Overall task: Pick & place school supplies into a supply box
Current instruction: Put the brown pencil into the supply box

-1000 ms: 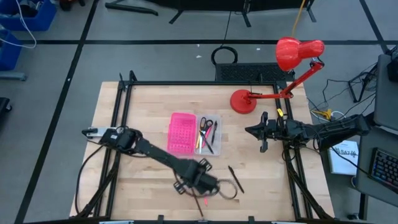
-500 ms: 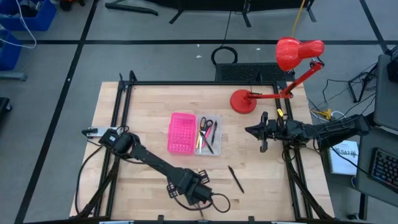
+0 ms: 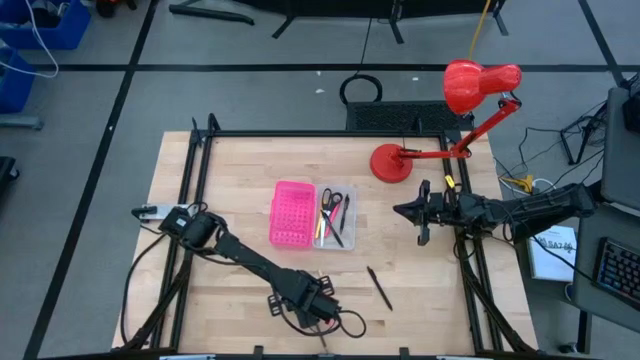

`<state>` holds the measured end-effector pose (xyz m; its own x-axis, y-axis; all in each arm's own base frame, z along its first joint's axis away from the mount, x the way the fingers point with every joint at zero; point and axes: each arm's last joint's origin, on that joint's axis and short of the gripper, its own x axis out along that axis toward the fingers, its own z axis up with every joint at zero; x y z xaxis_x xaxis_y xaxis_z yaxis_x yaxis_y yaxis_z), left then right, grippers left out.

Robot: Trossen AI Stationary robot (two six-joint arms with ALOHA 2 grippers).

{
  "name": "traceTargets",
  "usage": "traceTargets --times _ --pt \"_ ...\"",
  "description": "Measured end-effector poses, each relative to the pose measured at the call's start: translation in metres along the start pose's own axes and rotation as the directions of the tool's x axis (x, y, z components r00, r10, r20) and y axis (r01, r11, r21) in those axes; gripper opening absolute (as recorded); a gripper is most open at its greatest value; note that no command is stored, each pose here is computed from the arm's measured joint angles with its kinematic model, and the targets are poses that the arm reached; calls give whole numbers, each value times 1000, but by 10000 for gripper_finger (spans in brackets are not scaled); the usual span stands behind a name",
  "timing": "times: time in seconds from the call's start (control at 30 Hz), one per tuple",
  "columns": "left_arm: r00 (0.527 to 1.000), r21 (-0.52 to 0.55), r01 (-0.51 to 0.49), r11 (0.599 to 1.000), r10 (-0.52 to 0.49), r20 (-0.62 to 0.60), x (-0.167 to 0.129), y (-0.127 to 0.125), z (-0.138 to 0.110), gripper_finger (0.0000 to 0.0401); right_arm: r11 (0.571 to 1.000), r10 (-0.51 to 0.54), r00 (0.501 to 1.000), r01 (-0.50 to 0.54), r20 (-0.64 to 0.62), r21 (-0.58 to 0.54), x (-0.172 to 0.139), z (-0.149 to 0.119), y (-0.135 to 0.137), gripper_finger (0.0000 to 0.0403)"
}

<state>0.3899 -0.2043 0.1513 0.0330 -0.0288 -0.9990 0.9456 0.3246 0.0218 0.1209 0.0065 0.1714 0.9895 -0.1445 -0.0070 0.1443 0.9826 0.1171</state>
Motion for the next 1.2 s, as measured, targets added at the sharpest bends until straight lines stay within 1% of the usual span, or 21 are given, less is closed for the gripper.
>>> traceTargets --times 0.3,0.43,0.53,0.6,0.7,0.87,0.93,1.07,1.2 --pt "1000 26 -12 1000 11 11 1 3 -1 109 1000 -2 1000 2 -13 22 1 -1 0 0" --pt "1000 11 -12 1000 12 10 1 8 -6 70 1000 -3 1000 4 -26 19 2 -3 0 0" --pt "1000 19 -9 1000 9 17 0 13 -10 28 1000 -4 999 5 -32 18 2 -3 0 0" --pt "1000 32 -9 999 9 19 -2 15 -13 11 1000 -4 999 5 -34 17 2 -4 0 0" --pt "1000 67 -7 998 7 5 -2 15 -14 12 1000 -5 999 5 -35 17 2 -4 0 0" --pt "998 118 -34 992 40 -54 -5 10 -13 6 1000 -5 999 5 -35 17 2 -4 0 0" --pt "996 125 -37 992 46 -73 -5 11 -15 6 1000 -4 999 5 -35 17 2 -4 0 0" --pt "990 131 -88 987 101 -102 -16 11 -18 4 1000 -5 999 5 -37 17 2 -4 0 0" --pt "989 132 -93 987 107 -106 -23 11 -20 3 1000 -5 999 5 -36 17 3 -4 0 0"
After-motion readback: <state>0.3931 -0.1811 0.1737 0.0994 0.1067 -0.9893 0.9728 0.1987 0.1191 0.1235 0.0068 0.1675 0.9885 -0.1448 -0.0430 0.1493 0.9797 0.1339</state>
